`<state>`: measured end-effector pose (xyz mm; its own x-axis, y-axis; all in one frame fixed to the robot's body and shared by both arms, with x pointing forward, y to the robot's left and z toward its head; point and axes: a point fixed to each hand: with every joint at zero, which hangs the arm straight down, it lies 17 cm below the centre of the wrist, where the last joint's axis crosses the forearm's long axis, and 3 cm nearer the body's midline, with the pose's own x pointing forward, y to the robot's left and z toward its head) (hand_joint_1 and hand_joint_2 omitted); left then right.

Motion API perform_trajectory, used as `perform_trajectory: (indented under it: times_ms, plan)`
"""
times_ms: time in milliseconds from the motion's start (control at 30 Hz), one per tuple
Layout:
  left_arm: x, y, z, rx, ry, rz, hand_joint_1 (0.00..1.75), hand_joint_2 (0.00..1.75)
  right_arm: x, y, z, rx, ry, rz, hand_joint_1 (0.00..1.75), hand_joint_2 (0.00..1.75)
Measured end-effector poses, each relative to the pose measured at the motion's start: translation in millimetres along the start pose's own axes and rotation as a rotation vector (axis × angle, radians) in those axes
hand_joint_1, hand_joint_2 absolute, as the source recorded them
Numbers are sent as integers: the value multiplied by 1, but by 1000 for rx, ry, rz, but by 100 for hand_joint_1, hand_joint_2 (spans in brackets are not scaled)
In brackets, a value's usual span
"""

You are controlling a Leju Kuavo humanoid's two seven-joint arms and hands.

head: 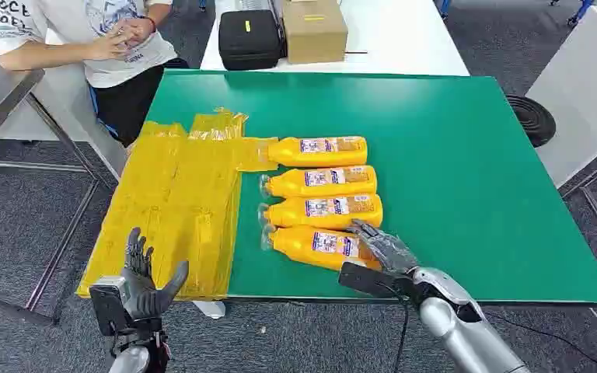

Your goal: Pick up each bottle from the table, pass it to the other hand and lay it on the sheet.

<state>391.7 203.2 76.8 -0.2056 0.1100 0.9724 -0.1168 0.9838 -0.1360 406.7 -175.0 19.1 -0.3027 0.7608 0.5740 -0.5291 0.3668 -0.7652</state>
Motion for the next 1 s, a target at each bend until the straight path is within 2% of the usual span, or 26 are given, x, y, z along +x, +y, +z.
perform_trajectory:
  times_ms: [433, 600, 833, 867, 900, 933, 967, 1000]
  plan:
    - [-4, -2, 1, -10, 10, 6, 0, 175, -34, 13, 16, 53, 69, -28, 9, 175]
    - [-6, -1, 2, -8, 16, 10, 0, 175, -37, 14, 17, 55, 75, -30, 38, 175]
    - [-6, -1, 2, -6, 16, 13, 0, 175, -39, 12, 15, 54, 80, -33, 37, 175]
    - [-6, -1, 2, -5, 16, 14, 0, 175, -39, 12, 15, 55, 80, -33, 52, 175]
    - [-6, -1, 2, -5, 17, 14, 0, 175, -39, 12, 15, 55, 80, -35, 82, 175]
    - [-6, -1, 2, -5, 17, 14, 0, 175, -39, 12, 15, 55, 79, -35, 99, 175]
    - [-7, -1, 3, -4, 18, 15, 0, 175, -39, 12, 15, 55, 78, -36, 147, 175]
    - [-7, 0, 3, -3, 20, 15, 0, 175, -39, 12, 15, 54, 78, -37, 164, 175]
